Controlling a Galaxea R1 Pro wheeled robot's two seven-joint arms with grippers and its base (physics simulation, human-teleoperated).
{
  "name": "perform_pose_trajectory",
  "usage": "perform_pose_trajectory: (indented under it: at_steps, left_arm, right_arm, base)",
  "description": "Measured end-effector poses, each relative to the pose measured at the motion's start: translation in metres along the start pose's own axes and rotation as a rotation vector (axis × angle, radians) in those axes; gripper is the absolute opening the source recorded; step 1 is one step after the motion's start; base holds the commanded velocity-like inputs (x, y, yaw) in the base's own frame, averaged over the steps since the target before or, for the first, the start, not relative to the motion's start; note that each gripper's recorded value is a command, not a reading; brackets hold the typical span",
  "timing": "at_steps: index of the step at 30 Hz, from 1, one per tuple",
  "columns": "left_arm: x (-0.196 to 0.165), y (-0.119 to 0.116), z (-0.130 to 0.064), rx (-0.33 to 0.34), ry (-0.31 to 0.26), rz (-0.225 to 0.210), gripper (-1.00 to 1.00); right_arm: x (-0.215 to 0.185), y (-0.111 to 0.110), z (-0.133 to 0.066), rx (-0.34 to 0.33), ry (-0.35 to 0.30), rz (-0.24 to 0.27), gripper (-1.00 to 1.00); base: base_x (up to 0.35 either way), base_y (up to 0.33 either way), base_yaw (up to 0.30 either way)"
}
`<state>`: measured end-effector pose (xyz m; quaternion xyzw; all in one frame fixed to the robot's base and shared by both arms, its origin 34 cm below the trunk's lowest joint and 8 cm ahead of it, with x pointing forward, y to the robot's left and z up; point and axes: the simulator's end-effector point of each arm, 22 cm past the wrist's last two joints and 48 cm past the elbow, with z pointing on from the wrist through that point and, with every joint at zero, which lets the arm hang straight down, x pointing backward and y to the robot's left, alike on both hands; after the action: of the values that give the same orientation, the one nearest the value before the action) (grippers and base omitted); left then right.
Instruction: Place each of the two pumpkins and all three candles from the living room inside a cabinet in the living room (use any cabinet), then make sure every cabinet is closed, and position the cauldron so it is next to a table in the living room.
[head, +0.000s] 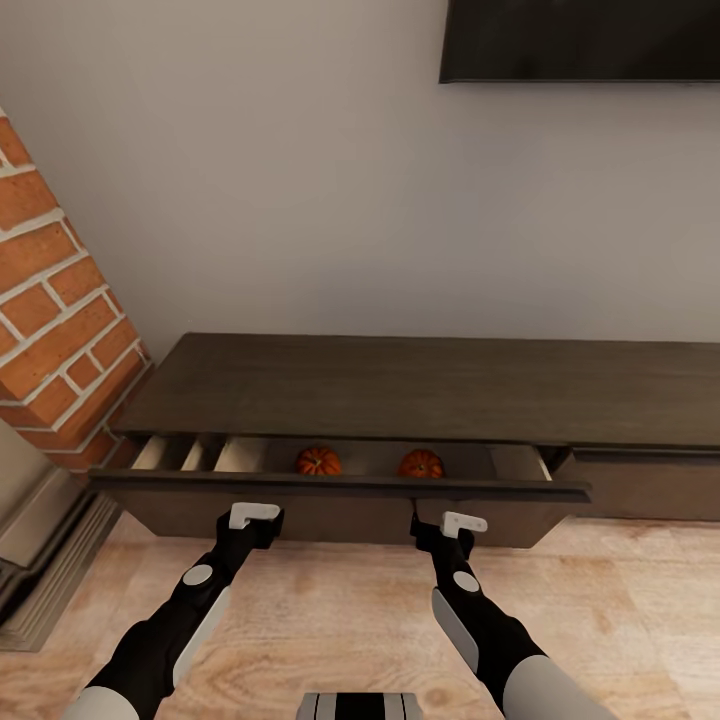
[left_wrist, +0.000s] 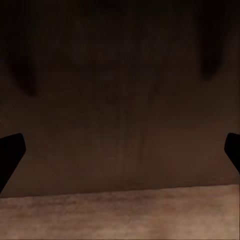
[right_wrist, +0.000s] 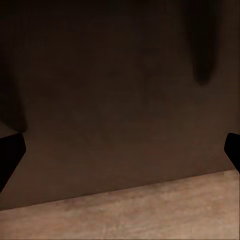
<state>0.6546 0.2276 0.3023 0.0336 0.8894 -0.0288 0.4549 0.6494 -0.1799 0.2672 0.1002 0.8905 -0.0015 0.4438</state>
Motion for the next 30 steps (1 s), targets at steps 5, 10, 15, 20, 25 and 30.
perform_pose_trajectory:
  at_steps: [5, 10, 15, 20, 25, 30]
  left_arm:
    - [0.0002, 0.0, 0.0001, 0.0, 0.0, 0.0, 1.0]
    - [-0.0001, -0.0001, 0.0001, 0.0, 0.0, 0.0, 1.0]
    - [-0.0002, -0.0001, 0.0001, 0.0, 0.0, 0.0, 1.0]
    - [-0.0002, -0.0001, 0.0002, 0.0, -0.001, 0.0, 1.0]
    - [-0.0002, 0.0, 0.0001, 0.0, -0.001, 0.0, 1.0]
    - [-0.0001, -0.0001, 0.0002, 0.0, 0.0, 0.0, 1.0]
  right_arm:
    - [0.0001, 0.0003, 0.0001, -0.001, 0.0, -0.001, 1.0]
    - [0.0003, 0.0006, 0.0001, -0.002, 0.0, -0.001, 1.0]
    - [0.0, 0.0006, 0.0001, -0.002, 0.0, -0.002, 1.0]
    - [0.0001, 0.0006, 0.0002, -0.002, 0.0, -0.002, 1.0]
    - [0.0, -0.0005, 0.0002, 0.001, 0.0, 0.002, 1.0]
    - [0.0, -0.0001, 0.0003, 0.0, 0.0, 0.0, 1.0]
  base:
    - [0.205, 0.0, 0.0]
    - [0.075, 0.0, 0.0]
    - [0.183, 0.0, 0.0]
    - [0.033, 0.0, 0.0]
    - [0.106, 0.041, 0.0]
    - [0.063, 0.019, 0.0]
